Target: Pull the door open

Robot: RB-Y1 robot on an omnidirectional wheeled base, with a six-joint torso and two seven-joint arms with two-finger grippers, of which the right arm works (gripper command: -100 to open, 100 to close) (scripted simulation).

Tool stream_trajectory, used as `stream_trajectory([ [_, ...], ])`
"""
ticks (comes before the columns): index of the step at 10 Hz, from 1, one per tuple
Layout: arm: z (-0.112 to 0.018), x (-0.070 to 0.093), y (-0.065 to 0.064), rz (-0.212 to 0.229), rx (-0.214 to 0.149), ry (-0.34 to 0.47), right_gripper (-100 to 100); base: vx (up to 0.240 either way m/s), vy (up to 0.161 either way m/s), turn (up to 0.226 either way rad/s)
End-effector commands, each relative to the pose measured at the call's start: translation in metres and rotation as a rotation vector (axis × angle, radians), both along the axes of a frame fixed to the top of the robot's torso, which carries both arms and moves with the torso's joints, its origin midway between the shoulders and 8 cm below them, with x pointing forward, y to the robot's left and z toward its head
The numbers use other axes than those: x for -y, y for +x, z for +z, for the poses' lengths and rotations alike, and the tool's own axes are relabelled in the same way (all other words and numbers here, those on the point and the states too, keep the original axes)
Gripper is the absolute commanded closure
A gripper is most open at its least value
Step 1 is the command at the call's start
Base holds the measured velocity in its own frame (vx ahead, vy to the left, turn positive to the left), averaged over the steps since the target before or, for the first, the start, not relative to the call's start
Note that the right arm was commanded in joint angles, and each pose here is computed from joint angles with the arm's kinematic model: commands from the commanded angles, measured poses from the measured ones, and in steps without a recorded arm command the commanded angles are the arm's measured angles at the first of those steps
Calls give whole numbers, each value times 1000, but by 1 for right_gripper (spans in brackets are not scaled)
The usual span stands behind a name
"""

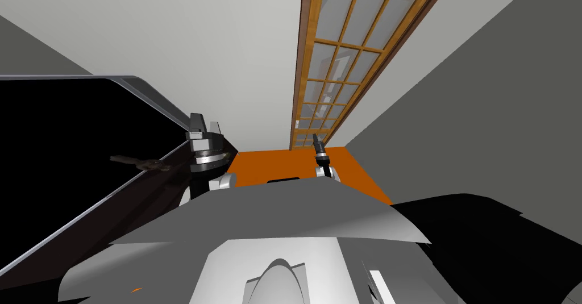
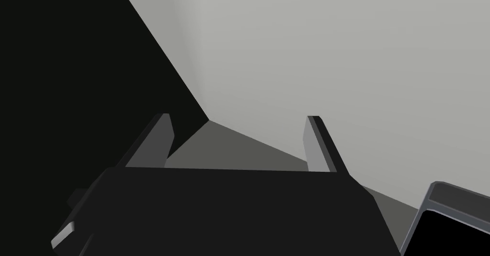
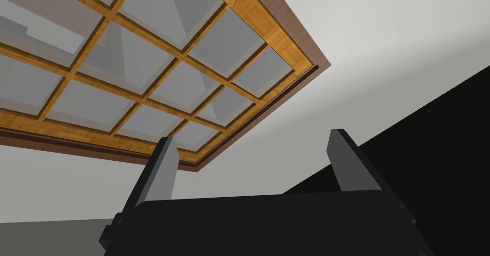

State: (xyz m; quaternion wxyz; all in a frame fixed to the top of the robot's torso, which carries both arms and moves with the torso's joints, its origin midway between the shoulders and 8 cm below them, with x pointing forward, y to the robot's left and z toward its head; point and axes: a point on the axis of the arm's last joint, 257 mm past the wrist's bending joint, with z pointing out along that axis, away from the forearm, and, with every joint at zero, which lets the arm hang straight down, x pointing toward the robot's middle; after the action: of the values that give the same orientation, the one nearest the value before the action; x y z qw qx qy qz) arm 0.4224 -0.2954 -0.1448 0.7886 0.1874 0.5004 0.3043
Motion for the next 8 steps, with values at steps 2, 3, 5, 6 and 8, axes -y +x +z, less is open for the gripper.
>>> stream_trajectory([
  [2, -18, 5, 5, -23, -28, -57, -100, 97, 9, -12],
  [3, -25, 6, 6, -31, -39, -78, -100, 97, 19, -11],
  [5, -39, 9, 9, -47, -62, -119, -100, 100, 14, -13],
  [6, -46, 11, 10, -54, -73, -140, -100, 94, -3, -14],
  [8, -60, 14, 12, -68, -95, -180, -100, 93, 17, -10],
])
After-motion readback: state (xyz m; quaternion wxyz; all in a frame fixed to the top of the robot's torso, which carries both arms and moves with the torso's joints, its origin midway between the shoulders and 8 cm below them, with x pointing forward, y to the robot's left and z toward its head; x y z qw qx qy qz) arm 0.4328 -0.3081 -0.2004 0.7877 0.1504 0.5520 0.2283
